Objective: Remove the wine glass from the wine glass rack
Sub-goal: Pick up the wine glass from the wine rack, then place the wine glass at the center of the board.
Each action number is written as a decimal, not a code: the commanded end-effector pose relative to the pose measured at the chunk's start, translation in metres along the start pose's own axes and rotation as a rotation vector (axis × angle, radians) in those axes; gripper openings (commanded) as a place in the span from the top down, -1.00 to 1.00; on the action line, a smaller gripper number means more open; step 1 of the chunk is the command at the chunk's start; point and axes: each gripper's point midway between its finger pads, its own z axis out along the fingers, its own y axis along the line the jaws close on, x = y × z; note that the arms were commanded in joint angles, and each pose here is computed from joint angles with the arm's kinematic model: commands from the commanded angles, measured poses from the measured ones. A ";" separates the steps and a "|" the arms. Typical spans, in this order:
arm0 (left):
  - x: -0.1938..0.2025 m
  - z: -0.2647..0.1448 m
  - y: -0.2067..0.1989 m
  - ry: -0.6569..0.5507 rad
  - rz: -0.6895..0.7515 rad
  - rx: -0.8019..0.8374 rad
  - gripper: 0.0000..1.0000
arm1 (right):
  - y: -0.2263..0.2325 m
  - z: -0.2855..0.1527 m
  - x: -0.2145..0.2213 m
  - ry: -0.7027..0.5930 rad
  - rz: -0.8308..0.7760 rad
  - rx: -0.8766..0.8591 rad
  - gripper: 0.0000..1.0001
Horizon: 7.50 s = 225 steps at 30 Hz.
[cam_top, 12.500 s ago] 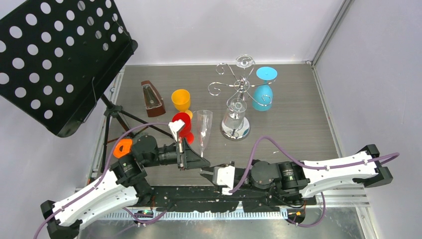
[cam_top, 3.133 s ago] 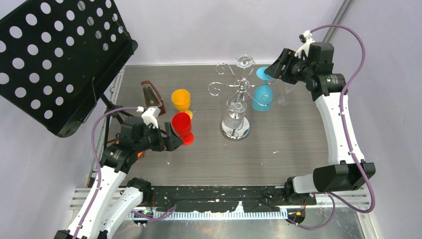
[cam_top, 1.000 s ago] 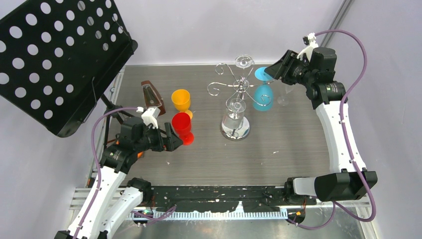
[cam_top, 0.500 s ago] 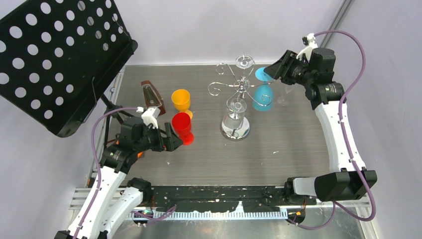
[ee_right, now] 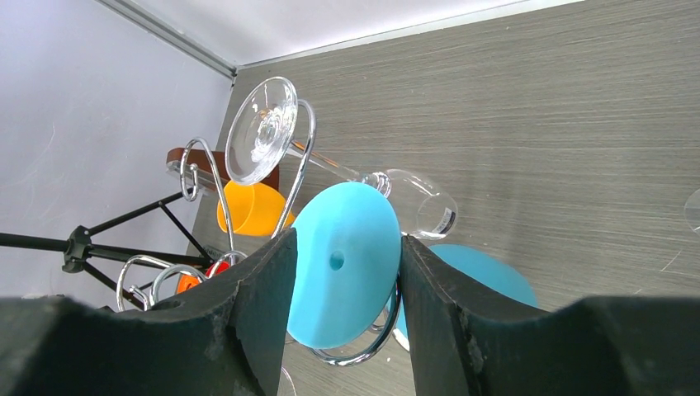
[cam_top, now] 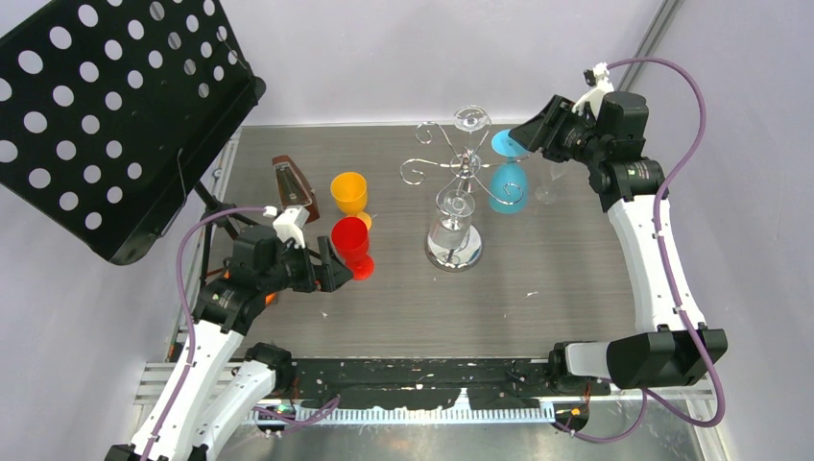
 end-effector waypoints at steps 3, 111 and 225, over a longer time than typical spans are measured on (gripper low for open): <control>-0.008 0.001 -0.006 -0.031 0.023 0.035 -0.86 | 0.034 -0.020 -0.029 -0.111 -0.079 -0.098 -0.10; -0.009 -0.001 -0.004 -0.038 0.029 0.023 -0.87 | 0.017 -0.054 -0.022 -0.252 0.490 -0.154 0.89; -0.013 -0.004 -0.024 -0.025 0.016 0.114 -0.99 | 0.072 -0.142 0.210 0.228 -0.133 -0.515 0.88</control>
